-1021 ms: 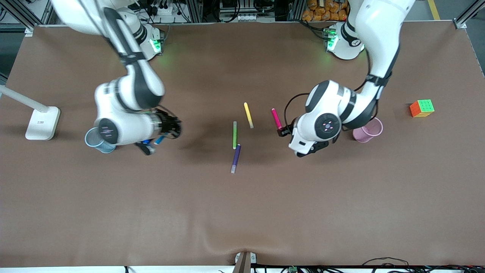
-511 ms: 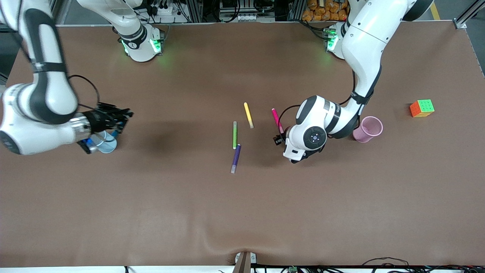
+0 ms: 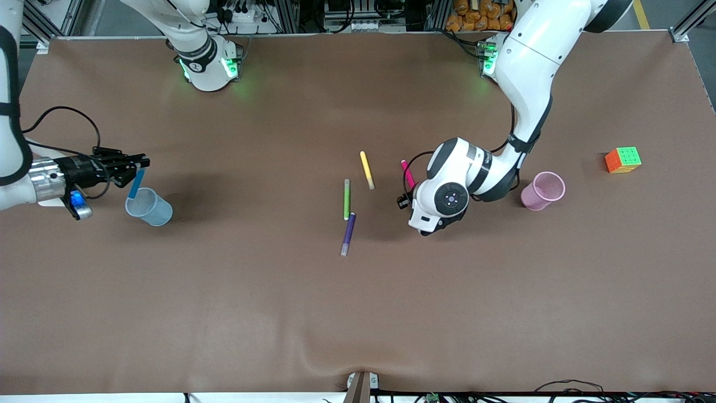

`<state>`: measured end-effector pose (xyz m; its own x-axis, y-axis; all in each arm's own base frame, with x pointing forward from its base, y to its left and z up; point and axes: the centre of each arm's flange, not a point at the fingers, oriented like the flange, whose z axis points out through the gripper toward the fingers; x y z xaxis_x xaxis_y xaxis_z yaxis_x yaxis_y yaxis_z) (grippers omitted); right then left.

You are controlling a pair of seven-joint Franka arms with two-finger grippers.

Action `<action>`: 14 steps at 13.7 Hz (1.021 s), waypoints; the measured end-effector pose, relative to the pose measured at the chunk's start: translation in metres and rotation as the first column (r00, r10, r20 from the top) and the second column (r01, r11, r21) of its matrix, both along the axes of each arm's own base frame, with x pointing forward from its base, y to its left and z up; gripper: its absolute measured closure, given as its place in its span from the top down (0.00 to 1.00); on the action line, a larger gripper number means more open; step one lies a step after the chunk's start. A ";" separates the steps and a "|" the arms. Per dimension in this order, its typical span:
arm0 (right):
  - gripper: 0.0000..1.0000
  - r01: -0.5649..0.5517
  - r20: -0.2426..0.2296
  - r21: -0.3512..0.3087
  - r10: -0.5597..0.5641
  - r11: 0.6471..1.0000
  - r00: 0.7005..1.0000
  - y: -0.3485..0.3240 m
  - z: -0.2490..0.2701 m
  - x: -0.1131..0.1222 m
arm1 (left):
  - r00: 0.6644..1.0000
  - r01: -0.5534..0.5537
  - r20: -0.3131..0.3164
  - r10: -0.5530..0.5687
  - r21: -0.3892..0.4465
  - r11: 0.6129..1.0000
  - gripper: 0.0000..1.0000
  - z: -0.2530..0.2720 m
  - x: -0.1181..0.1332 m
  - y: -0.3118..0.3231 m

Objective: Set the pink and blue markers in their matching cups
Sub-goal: 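Carry the blue marker over the blue cup while the left gripper grasps the pink marker, then drop the blue marker into the blue cup while the left gripper carries the pink marker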

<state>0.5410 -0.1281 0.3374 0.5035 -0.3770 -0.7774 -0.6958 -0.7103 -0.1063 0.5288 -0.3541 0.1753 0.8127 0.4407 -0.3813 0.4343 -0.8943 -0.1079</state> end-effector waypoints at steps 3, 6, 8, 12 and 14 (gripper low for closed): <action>0.16 -0.003 -0.013 0.055 0.004 0.999 1.000 -0.008 -0.030 -0.002 | 1.000 -0.001 -0.011 0.001 0.005 1.000 0.38 -0.007 -0.001 0.002; 0.16 -0.005 -0.014 0.078 0.007 0.997 1.000 -0.015 -0.048 -0.003 | 1.000 -0.002 -0.010 0.002 0.005 1.000 0.15 -0.007 0.000 0.002; 0.16 0.003 -0.005 0.089 -0.003 0.996 1.000 -0.025 -0.057 -0.005 | 1.000 -0.003 -0.007 0.003 0.004 1.000 0.15 -0.007 0.000 0.002; 0.16 0.015 -0.003 0.104 -0.015 0.994 1.000 -0.036 -0.072 -0.008 | 0.998 -0.004 0.057 0.004 0.002 1.000 0.15 0.031 0.023 0.015; 0.16 0.015 0.007 0.107 -0.016 0.994 1.000 -0.040 -0.081 -0.008 | 0.993 0.009 0.121 -0.013 0.032 0.999 0.15 0.080 0.042 0.036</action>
